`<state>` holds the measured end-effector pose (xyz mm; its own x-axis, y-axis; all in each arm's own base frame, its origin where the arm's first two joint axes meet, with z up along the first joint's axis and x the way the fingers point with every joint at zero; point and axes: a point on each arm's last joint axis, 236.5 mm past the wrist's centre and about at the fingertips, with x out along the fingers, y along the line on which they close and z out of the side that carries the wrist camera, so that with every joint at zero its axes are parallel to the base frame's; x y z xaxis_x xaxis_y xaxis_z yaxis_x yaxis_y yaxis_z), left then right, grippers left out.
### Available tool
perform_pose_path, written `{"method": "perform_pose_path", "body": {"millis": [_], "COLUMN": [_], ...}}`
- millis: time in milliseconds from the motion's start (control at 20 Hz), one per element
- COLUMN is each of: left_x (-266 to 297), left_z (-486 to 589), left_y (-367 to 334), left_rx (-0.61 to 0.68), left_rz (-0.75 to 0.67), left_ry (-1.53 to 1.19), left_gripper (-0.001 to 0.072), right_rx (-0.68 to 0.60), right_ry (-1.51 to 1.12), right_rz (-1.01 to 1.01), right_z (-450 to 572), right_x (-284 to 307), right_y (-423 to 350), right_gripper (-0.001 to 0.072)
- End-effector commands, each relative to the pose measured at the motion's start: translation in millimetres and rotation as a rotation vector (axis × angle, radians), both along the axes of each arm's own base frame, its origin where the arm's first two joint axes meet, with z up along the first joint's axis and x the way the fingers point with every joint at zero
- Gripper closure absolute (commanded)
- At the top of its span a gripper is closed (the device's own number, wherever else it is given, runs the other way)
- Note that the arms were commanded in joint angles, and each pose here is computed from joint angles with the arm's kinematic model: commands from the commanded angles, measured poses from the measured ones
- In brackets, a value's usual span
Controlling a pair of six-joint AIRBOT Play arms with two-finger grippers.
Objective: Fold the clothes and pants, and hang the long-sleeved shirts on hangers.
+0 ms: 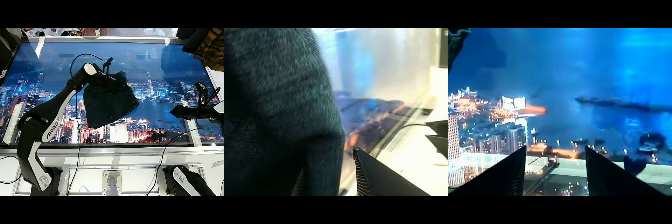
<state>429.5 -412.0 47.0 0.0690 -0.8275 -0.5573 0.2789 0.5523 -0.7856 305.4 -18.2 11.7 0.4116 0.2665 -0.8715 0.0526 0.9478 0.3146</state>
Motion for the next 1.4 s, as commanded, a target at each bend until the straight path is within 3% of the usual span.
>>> {"method": "perform_pose_path", "body": {"millis": [0, 400, 450, 500, 550, 650, 850, 950, 1050, 1350], "left_x": [-9.1, -36.6, -31.0, -24.4, -19.0, -12.8, -18.1, -22.0, -18.5, -7.4], "left_z": [18.2, 27.7, 29.5, 29.1, 26.6, 5.6, -50.5, -55.7, -53.0, -53.8], "left_y": [-31.7, -58.5, -51.1, -38.2, -21.6, 30.5, 182.5, 239.4, 261.3, 274.6], "left_rx": [-0.109, -0.145, -0.136, -0.109, -0.065, 0.119, 0.718, 0.943, 1.026, 1.002], "left_rz": [-0.047, -0.099, -0.099, -0.101, -0.109, -0.114, -0.091, -0.093, -0.087, -0.051], "left_ry": [-0.062, -0.048, -0.074, -0.095, -0.115, -0.092, 0.033, 0.062, 0.047, -0.024], "left_gripper": [0.0383, 0.0358, 0.0358, 0.0358, 0.0358, 0.0358, 0.0358, 0.0356, 0.0355, 0.0355], "right_rx": [0.012, 0.037, 0.021, 0.007, -0.004, 0.0, 0.029, 0.031, 0.042, 0.033], "right_ry": [-0.014, -0.103, -0.132, -0.162, -0.187, -0.179, -0.071, 0.005, 0.063, 0.111], "right_rz": [-0.008, -0.001, 0.012, 0.022, 0.036, 0.102, 0.304, 0.416, 0.501, 0.649], "right_z": [1.9, 12.7, 13.5, 13.2, 11.9, 4.7, -24.6, -43.4, -60.1, -90.1], "right_x": [3.6, 23.6, 32.3, 42.5, 54.5, 76.6, 125.0, 141.4, 153.5, 168.1], "right_y": [1.8, 13.4, 18.0, 23.0, 30.0, 53.0, 109.1, 129.1, 143.3, 173.8], "right_gripper": [0.0302, 0.03, 0.027, 0.0159, 0.0118, 0.0118, 0.011, 0.0097, 0.0094, 0.0093]}}
